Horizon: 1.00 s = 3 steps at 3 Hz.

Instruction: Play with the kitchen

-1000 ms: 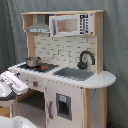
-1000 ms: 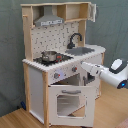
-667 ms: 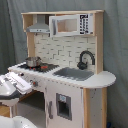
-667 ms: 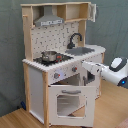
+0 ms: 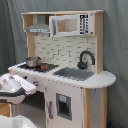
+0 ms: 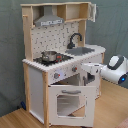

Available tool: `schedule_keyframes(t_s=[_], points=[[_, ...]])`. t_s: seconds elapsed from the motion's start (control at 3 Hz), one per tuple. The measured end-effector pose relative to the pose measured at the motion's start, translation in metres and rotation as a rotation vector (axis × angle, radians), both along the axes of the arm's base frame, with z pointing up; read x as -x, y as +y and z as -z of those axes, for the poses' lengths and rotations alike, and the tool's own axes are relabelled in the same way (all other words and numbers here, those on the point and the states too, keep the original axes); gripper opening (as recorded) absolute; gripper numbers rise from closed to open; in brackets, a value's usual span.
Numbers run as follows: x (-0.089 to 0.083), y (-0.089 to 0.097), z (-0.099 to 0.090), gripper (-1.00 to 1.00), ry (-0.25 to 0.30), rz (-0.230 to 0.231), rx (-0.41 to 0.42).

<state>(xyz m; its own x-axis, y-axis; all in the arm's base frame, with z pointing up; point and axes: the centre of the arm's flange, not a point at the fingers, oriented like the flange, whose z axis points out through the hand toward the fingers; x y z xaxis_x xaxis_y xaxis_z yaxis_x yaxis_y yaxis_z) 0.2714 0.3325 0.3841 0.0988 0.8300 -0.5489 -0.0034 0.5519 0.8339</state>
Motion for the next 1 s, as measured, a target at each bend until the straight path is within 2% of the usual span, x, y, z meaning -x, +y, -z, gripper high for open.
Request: schedule_keyframes(t_s=[0.33, 0.67, 1.0], points=[[-0.009, -0.009, 0.009, 1.0, 0.065, -0.005, 0.029], [-0.014, -0.011, 0.021, 1.0, 0.128, -0.03, 0.077], [-0.022, -0.003, 0.021, 1.0, 0.158, -0.062, 0.123]])
